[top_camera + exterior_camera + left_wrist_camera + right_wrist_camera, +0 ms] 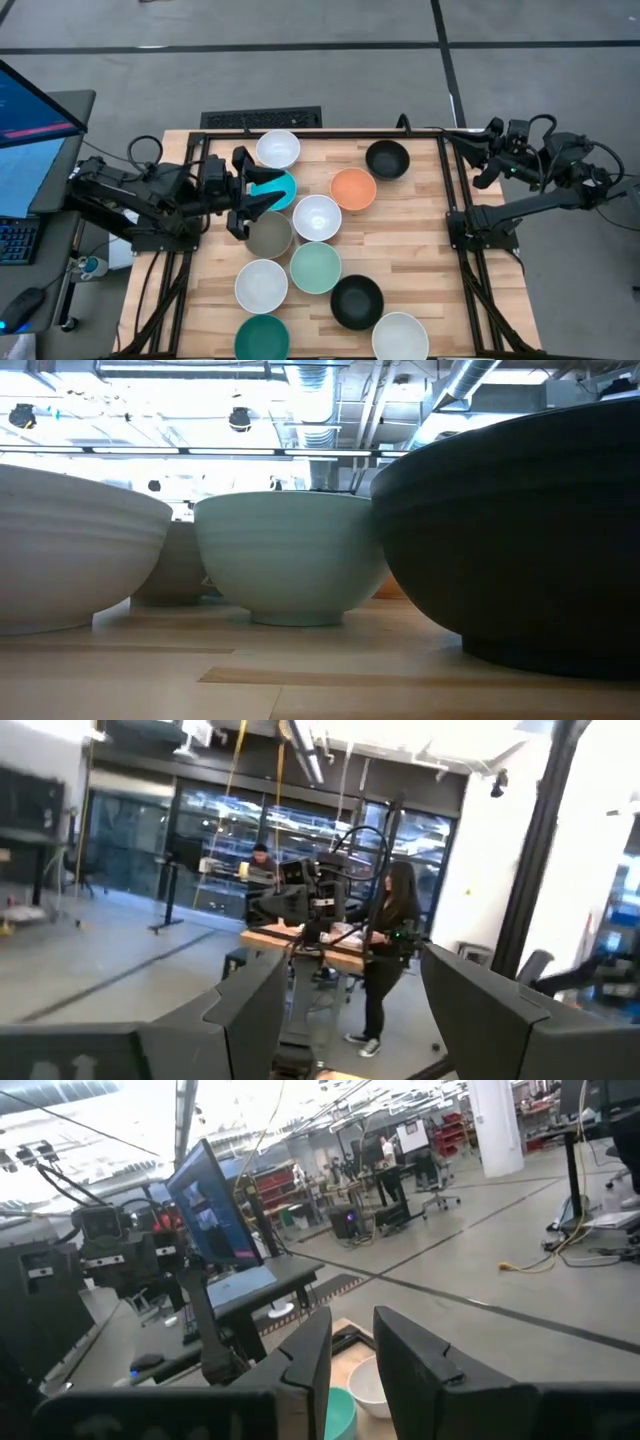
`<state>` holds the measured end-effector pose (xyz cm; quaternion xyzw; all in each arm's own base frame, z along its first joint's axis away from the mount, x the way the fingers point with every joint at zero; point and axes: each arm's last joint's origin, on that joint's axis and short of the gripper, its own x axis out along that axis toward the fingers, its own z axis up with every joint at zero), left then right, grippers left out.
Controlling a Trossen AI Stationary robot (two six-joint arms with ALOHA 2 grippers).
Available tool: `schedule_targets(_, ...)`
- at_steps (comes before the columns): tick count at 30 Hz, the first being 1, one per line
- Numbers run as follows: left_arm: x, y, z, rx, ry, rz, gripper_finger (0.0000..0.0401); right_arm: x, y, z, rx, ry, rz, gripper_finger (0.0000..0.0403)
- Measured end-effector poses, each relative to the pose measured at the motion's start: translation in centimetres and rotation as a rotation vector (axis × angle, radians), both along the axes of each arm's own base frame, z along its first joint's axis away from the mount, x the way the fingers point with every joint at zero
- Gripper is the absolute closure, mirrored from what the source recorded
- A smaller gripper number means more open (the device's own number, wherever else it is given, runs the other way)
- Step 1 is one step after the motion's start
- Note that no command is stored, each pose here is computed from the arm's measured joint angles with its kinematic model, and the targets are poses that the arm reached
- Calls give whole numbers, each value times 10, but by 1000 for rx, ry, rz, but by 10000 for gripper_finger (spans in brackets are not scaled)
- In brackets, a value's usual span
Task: Nest bowls inside each other
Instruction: Stack the white bowl on the light green bowl
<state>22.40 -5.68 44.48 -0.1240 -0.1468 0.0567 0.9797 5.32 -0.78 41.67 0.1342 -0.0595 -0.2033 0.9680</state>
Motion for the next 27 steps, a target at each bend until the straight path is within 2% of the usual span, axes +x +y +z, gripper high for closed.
schedule_targets(3,1,0,-4,-71,28,-30,179,0,0,0,17,-8,1,300)
schedule_targets(7,4,2,-14,-98,135,-27,179,6,1,0,-10,20,9,300)
schedule_targets(10,1,10,-14,-62,308,11,179,21,3,-3,-66,97,-14,300)
schedule_targets(15,-19,30,6,32,560,73,179,51,3,-14,-119,308,-92,300)
schedule_targets(17,-27,38,17,79,610,94,179,57,-2,-14,-70,391,-133,300)
schedule_targets(21,-50,57,27,157,771,171,179,58,-13,-16,127,597,-220,300)
schedule_targets(27,-74,86,8,141,1101,358,179,73,-34,-32,385,901,-364,300)
